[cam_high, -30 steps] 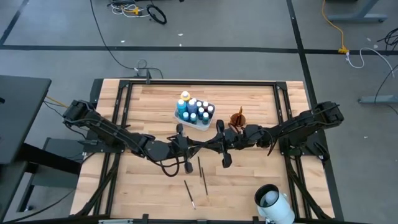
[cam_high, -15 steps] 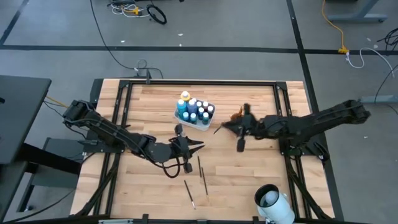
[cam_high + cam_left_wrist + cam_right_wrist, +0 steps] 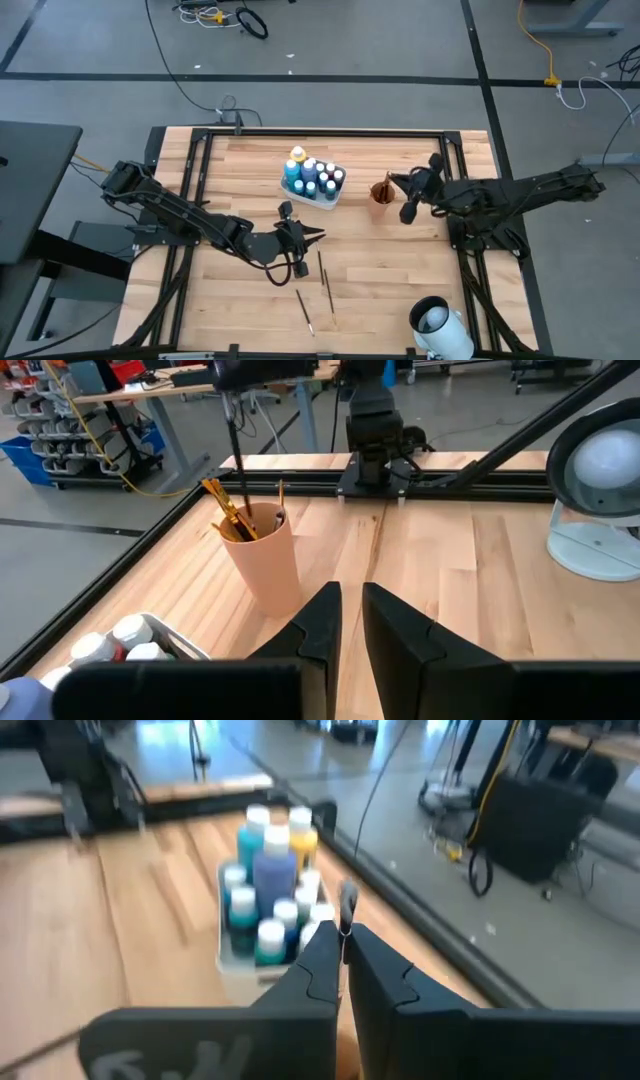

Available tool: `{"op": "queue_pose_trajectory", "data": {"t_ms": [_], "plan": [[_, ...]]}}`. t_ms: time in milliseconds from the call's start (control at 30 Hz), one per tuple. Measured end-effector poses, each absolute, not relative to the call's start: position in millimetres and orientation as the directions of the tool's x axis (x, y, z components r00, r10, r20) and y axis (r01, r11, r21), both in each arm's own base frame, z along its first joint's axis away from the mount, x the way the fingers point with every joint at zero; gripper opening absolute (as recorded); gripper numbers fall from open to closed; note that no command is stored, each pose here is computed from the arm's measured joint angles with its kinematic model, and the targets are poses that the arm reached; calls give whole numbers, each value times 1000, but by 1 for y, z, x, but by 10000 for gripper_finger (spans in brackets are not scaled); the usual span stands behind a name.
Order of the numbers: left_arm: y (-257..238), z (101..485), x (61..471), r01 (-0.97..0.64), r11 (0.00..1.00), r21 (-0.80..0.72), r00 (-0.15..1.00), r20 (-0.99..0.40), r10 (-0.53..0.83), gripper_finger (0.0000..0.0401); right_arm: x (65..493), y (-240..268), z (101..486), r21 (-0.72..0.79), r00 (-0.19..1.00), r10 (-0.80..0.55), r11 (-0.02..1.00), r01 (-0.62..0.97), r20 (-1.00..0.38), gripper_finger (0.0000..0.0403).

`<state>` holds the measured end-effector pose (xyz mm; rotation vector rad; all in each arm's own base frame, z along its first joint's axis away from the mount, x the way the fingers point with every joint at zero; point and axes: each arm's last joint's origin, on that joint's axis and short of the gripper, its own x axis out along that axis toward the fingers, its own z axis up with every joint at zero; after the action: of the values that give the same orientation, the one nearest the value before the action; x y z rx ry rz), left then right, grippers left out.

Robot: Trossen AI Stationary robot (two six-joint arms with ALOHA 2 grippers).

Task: Pick & Place Paint Supplies
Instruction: Put the silver paintbrush into the cup

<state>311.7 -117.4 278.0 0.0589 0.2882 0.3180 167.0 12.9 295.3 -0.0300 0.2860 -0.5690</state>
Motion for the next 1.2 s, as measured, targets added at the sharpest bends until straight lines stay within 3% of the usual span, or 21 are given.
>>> {"op": "queue_pose_trajectory", "data": {"t_ms": [300, 500, 667, 900, 1000, 1200], "plan": [[-117, 277, 312, -308, 947, 87, 906, -276, 320, 45, 182, 17, 254, -148, 786, -498, 865, 479, -367, 14], [-117, 271, 310, -276, 961, 28, 900, -343, 269, 38, 184, 19, 237, -140, 794, -450, 891, 433, -408, 51], [-117, 266, 308, -299, 953, -44, 884, -390, 259, 36, 185, 18, 239, -150, 801, -468, 882, 446, -373, 89], [-116, 263, 306, -317, 946, -62, 870, -416, 264, 33, 193, 20, 260, -131, 874, -448, 894, 430, -190, 124], [-116, 262, 306, -306, 950, -64, 870, -425, 252, 32, 197, 24, 273, -55, 933, -348, 937, 344, -89, 129], [-122, 260, 305, -117, 992, -37, 875, -476, 85, 32, 199, 36, 282, 10, 999, 51, 999, -51, -1, 127]]}}
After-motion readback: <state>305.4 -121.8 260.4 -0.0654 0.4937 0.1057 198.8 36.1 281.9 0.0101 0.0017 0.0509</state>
